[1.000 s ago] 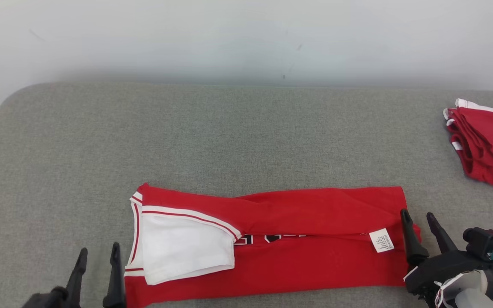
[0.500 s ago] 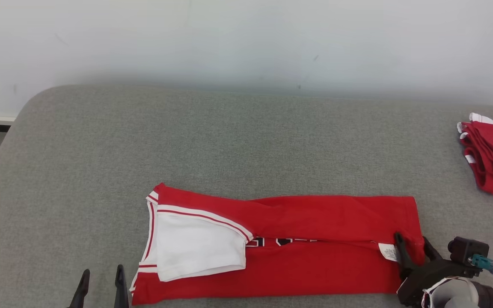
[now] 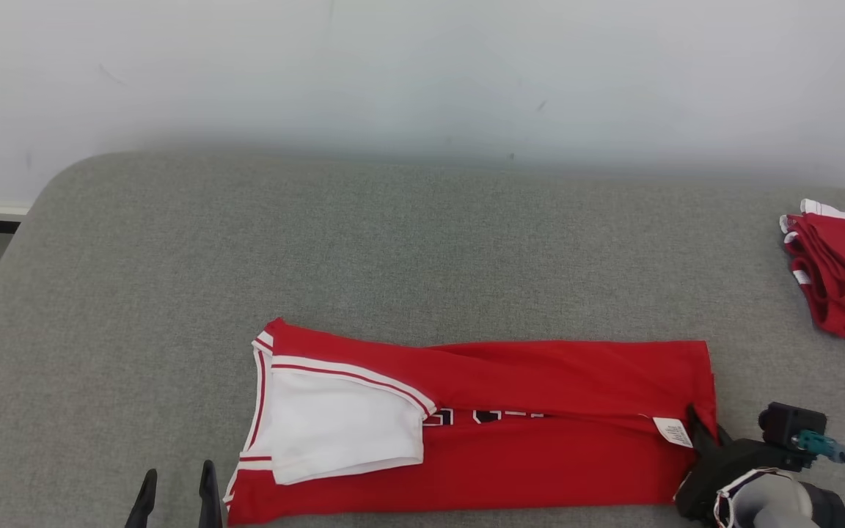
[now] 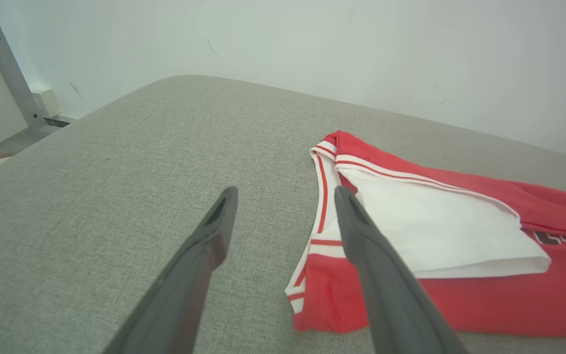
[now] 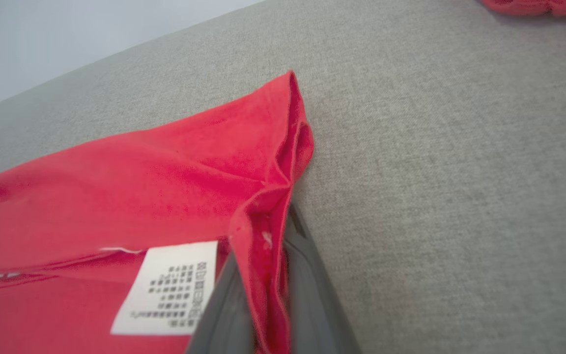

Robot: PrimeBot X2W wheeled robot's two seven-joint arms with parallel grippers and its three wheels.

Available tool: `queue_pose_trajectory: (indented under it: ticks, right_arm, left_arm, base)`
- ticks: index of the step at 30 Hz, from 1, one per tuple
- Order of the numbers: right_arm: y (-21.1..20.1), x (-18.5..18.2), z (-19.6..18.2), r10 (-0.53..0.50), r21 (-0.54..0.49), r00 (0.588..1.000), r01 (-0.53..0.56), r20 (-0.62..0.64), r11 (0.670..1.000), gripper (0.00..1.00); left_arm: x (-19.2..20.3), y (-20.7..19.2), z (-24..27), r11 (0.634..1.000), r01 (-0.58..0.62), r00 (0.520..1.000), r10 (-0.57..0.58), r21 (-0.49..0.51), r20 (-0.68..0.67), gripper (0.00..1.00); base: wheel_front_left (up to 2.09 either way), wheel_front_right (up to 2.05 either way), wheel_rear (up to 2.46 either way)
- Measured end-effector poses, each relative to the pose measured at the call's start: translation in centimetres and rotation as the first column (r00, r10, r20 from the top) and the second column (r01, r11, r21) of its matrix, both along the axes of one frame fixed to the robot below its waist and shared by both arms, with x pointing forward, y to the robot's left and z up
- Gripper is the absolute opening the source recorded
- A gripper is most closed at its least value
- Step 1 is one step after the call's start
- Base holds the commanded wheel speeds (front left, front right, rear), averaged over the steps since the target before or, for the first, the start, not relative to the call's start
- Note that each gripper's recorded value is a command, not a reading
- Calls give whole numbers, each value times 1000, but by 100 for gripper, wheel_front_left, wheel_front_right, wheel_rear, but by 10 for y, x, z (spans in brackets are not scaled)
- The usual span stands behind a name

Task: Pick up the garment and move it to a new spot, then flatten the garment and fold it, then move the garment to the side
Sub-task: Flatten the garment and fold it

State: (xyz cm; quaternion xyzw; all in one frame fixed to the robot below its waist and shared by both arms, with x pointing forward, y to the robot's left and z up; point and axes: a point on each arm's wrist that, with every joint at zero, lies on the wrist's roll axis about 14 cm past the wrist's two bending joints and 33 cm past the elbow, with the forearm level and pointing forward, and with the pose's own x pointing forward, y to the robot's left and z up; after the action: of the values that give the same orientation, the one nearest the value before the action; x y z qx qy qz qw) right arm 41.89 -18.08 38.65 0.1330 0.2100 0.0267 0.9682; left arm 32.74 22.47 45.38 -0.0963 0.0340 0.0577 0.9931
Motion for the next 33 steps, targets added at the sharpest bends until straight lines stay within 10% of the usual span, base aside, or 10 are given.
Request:
queue_pose_trajectory:
  ticks: [14,22,33]
  right_arm:
    - [-76,7,47,-80,-110,985,97,151,989,0]
    - [25,16,98,129,28,949,-143,288,989,0]
    - [174,-12,134,350,227,870,-441,348,868,0]
  left_arm:
    - [-5,-4,1,1000,6,1000,-6,-21,7,100]
    - [-3,-5,3,1000,11,1000,-10,-21,16,100]
    - [-13,7,4,999,-32,999,32,-9,17,100]
  base:
    - [0,0,0]
    - [0,0,0]
    - [0,0,0]
